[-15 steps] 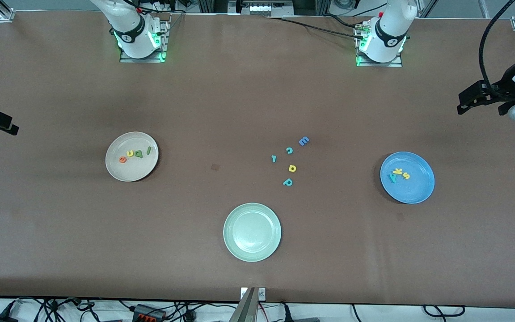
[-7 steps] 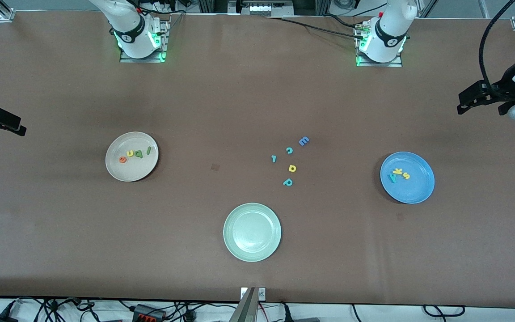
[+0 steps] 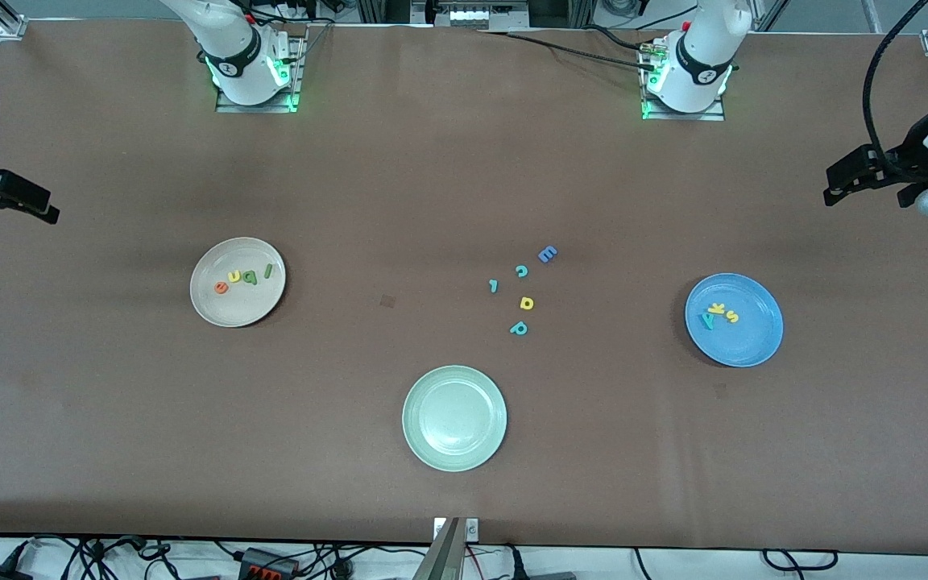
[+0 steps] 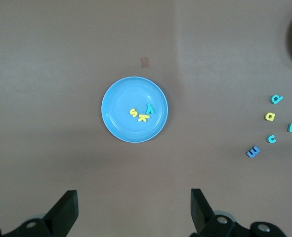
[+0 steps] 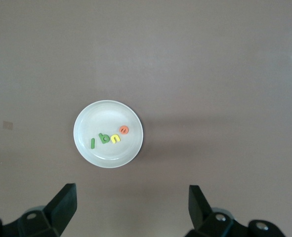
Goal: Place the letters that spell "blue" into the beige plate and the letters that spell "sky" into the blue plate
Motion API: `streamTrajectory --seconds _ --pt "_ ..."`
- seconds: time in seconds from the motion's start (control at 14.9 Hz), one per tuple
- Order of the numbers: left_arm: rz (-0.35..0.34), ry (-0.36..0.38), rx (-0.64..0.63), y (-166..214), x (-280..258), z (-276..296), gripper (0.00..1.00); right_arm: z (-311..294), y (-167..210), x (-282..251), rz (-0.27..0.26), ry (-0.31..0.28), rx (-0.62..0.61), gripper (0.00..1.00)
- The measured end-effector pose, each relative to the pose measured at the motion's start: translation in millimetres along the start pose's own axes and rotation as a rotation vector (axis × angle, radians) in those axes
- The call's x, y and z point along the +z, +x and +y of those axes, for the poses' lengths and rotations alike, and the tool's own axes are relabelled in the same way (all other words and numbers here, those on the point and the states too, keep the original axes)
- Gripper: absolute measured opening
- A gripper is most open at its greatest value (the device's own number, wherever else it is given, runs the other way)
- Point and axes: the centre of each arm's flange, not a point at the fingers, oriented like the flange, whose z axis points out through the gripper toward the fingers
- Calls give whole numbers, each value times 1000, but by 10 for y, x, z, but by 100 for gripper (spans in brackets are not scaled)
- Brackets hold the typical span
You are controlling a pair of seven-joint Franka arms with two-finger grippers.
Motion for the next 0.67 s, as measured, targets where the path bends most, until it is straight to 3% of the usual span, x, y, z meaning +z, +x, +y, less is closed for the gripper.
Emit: streamTrajectory --seconds 0.67 --pt "-1 0 -2 -1 1 -13 100 0 -86 36 -29 -9 8 100"
